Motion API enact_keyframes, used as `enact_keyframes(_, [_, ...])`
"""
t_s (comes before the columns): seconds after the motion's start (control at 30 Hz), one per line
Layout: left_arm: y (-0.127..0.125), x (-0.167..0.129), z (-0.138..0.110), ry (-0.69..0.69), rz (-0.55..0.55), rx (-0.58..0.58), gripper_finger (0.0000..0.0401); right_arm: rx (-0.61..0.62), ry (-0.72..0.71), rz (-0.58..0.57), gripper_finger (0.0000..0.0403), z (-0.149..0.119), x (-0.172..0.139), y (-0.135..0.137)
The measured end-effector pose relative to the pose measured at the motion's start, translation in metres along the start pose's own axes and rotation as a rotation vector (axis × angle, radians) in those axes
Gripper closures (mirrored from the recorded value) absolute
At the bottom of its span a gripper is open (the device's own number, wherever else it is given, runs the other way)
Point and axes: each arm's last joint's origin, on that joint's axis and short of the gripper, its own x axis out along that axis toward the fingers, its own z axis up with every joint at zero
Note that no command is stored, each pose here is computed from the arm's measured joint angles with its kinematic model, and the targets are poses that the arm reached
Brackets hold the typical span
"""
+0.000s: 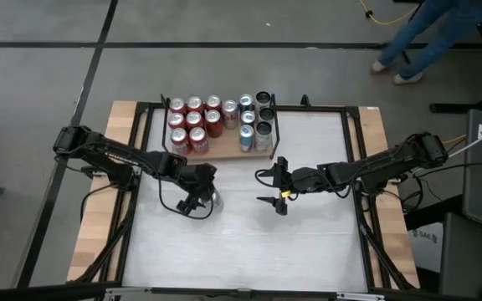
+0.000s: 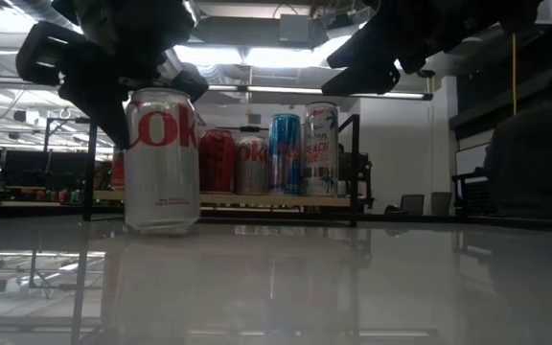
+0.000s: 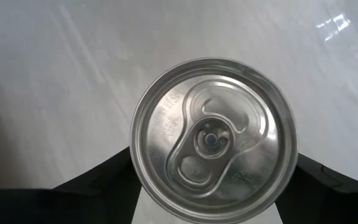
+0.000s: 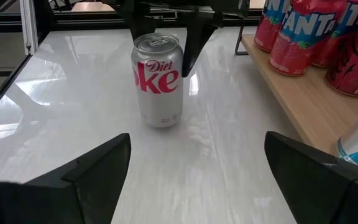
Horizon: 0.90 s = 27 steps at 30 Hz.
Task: Place canned beverage on shelf
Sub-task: Put the red silver soda can on the shelf aligned with the other red silver soda can
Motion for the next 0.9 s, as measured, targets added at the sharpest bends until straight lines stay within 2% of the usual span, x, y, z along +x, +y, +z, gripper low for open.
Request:
enact_keyframes(0.33, [-0.0001, 0.0, 0.0, 0.0, 0.0, -0.004, 0.0086, 0.0, 0.0, 0.0, 0.0045, 0.0, 0.0, 0.0])
enact_keyframes(0.9, [0.0, 0.0, 0.0002, -0.001, 0.002, -0.004, 0.0082, 0.0, 0.0, 0.0, 0.0045, 0.0, 0.0, 0.0])
